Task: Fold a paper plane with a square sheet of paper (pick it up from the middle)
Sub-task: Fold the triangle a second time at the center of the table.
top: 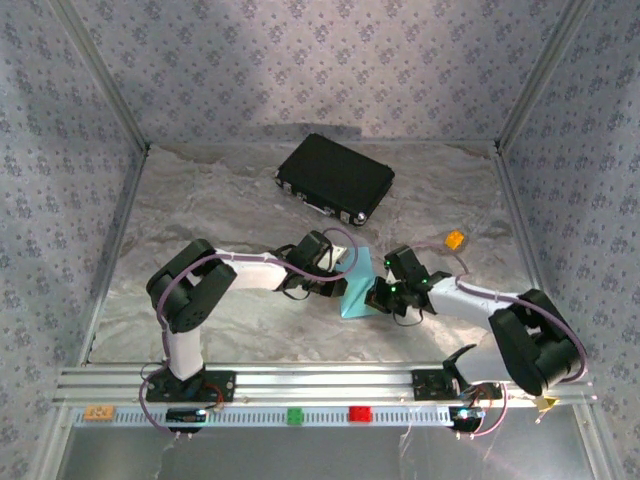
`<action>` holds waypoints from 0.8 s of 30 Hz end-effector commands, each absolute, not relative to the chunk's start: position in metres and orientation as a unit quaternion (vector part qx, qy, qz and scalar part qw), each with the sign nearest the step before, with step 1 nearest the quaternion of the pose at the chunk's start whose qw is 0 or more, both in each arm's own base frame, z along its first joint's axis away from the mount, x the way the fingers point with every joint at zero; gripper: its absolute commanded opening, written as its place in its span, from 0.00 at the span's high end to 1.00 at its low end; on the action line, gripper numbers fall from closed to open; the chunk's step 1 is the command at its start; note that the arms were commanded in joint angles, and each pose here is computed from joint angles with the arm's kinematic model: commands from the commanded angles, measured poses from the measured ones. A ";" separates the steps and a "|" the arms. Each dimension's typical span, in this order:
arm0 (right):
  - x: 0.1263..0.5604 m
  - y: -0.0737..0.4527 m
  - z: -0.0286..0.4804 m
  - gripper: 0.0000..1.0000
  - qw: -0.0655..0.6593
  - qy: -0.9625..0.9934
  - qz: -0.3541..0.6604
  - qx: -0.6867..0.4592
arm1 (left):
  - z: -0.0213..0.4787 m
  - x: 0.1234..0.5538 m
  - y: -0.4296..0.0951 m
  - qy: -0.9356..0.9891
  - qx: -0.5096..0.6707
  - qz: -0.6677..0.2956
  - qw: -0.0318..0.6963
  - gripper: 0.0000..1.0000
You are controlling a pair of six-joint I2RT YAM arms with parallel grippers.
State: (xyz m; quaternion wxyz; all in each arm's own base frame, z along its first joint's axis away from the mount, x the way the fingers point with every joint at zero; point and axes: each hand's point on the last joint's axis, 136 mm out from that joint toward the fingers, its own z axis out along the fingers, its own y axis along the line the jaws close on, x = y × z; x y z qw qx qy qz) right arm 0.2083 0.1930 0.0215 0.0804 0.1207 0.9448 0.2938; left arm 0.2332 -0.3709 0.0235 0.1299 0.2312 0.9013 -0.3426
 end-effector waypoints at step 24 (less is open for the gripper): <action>0.252 0.236 0.060 0.96 0.115 0.891 0.421 0.124 | 0.020 0.233 -0.371 0.905 0.228 -0.339 0.119 1.00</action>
